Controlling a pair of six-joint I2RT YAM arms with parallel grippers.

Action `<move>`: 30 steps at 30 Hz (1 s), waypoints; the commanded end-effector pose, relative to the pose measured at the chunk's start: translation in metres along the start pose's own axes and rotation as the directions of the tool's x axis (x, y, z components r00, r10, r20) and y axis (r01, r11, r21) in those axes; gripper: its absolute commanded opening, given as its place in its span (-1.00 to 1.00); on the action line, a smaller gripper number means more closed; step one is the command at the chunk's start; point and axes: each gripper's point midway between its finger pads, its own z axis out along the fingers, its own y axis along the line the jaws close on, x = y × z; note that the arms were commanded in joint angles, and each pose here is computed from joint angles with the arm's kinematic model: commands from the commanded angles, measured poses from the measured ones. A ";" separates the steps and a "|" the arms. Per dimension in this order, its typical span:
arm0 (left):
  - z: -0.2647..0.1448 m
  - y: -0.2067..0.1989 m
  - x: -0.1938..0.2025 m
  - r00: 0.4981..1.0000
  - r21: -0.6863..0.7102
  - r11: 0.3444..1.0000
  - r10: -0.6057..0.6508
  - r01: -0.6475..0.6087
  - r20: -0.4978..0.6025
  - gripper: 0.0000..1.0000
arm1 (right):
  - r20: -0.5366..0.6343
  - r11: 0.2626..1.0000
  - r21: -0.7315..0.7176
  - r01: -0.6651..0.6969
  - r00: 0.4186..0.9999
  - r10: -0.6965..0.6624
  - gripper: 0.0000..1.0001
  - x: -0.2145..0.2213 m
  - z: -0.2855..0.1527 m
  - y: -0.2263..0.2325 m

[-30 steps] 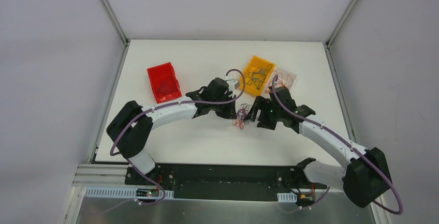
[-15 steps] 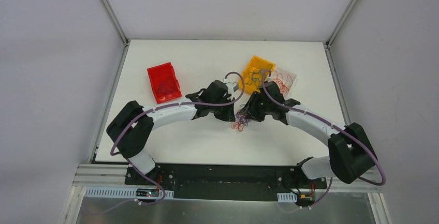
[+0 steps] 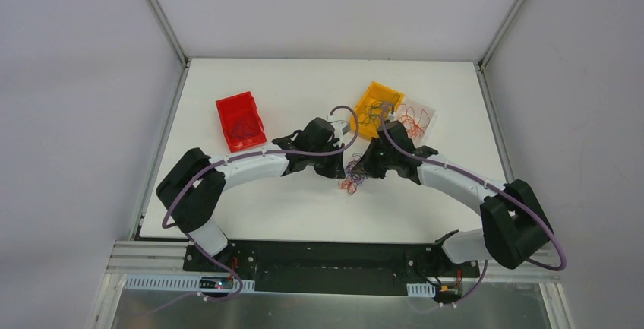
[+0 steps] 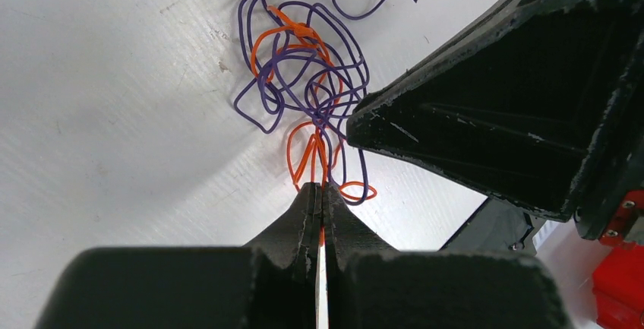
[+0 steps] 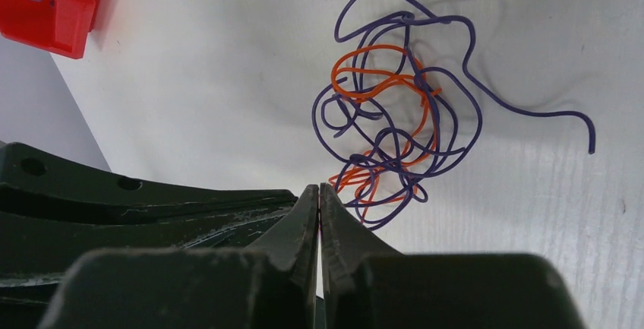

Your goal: Untangle the cables

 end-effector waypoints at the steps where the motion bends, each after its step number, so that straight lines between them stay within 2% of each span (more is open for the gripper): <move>1: -0.009 -0.010 -0.012 0.998 0.022 1.000 0.019 -0.020 0.055 -1.00 | 0.018 0.999 -0.036 0.001 1.000 0.000 -1.00 -0.001 -0.008 0.009; 8: -0.021 0.012 -0.008 0.998 -0.050 0.999 -0.005 0.008 0.069 -1.00 | 0.102 0.997 0.059 0.046 0.993 -0.052 -1.00 -0.018 -0.039 -0.016; 13: -0.042 0.051 0.001 0.992 -0.129 0.986 -0.091 0.102 0.090 -1.00 | 0.203 0.993 0.117 -0.021 0.979 -0.003 -1.00 -0.044 -0.072 -0.056; 18: -0.072 0.087 0.018 0.977 -0.191 0.963 -0.169 0.191 0.126 -1.00 | 0.337 0.975 0.185 -0.123 0.940 0.055 -1.00 -0.067 -0.102 -0.099; 20: -0.083 0.094 0.020 0.975 -0.217 0.956 -0.168 0.197 0.146 -1.00 | 0.345 0.977 0.171 -0.128 0.937 0.062 -1.00 -0.068 -0.106 -0.101; 22: -0.088 0.091 0.018 0.974 -0.204 0.960 -0.159 0.191 0.163 -1.00 | 0.304 0.990 0.099 -0.103 0.950 0.068 -1.00 -0.063 -0.101 -0.087; 23: -0.088 0.087 0.017 0.974 -0.184 0.965 -0.156 0.186 0.163 -1.00 | 0.263 0.995 0.037 -0.088 0.962 0.075 -0.81 -0.059 -0.097 -0.075; 24: -0.088 0.082 0.015 0.975 -0.163 0.970 -0.154 0.181 0.162 -1.00 | 0.213 0.996 -0.019 -0.083 0.973 0.085 -0.36 -0.053 -0.091 -0.063; 25: -0.087 0.078 0.013 0.976 -0.143 0.974 -0.154 0.176 0.157 -1.00 | 0.176 0.995 -0.051 -0.082 0.980 0.090 0.00 -0.050 -0.086 -0.052; 26: -0.086 0.075 0.011 0.976 -0.127 0.977 -0.154 0.174 0.152 -1.00 | 0.146 0.996 -0.056 -0.070 0.986 0.077 0.16 -0.044 -0.080 -0.044; 27: -0.085 0.072 0.010 0.977 -0.116 0.979 -0.153 0.170 0.147 -1.00 | 0.135 0.998 -0.049 -0.046 0.989 0.052 0.22 -0.041 -0.075 -0.035; 30: -0.084 0.068 0.005 0.977 -0.096 0.981 -0.154 0.170 0.150 -1.00 | 0.098 0.997 -0.071 0.024 0.995 -0.017 0.31 -0.021 -0.055 0.001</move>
